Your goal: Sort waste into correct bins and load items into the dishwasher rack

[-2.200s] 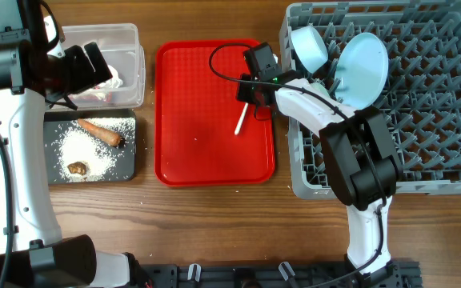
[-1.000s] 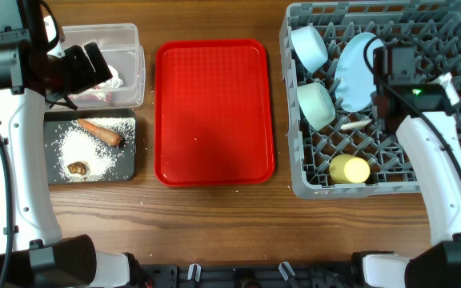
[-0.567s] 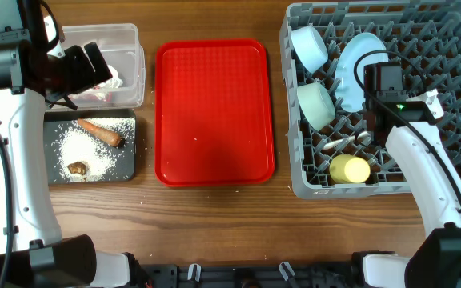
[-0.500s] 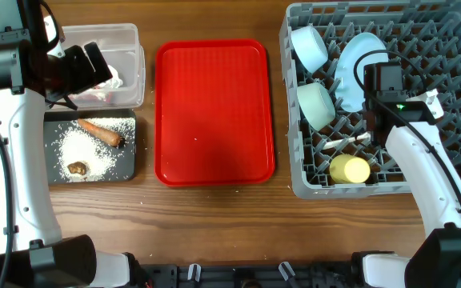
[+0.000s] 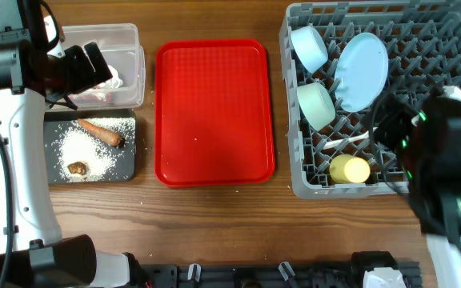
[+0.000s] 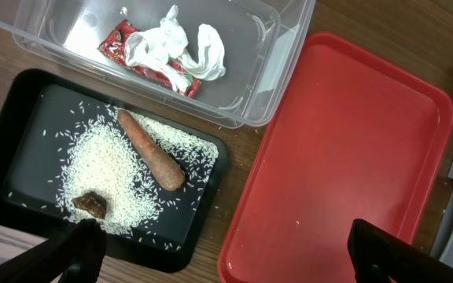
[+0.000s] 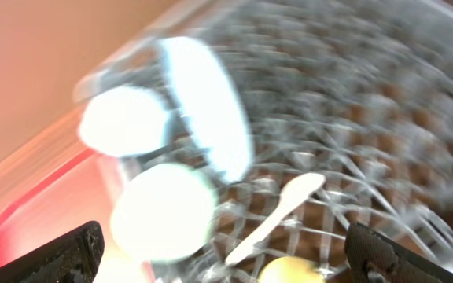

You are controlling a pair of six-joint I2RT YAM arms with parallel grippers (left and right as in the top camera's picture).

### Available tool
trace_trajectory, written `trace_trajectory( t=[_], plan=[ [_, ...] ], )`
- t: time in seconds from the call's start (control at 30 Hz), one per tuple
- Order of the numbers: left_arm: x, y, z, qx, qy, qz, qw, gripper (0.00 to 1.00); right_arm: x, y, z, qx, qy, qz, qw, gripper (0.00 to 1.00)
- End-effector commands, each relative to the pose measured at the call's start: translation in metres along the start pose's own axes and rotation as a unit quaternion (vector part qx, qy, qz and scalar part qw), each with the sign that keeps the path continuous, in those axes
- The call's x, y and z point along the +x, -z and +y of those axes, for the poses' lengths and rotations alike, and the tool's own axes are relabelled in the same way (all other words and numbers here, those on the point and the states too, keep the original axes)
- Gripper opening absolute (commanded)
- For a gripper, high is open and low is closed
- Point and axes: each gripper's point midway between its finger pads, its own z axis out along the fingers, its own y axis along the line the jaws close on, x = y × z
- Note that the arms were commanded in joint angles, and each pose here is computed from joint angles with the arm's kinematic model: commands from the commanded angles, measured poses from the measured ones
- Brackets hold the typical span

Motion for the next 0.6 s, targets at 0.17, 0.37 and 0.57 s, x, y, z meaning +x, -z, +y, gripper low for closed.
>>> trace_trajectory(
  t=[0.17,0.37,0.57],
  plan=[
    [-0.005,0.006,0.002,-0.004,-0.002,-0.012,1.0,1.0,0.02,0.056,0.048,-0.18,0.077,0.013,0.981,1.0],
    [-0.005,0.006,0.002,-0.004,-0.002,-0.012,1.0,1.0,0.046,0.052,0.028,-0.138,0.077,0.07,0.985,1.0],
    [-0.005,0.006,0.002,-0.004,-0.002,-0.012,1.0,1.0,0.031,0.04,0.027,-0.129,0.132,0.01,0.983,0.99]
  ],
)
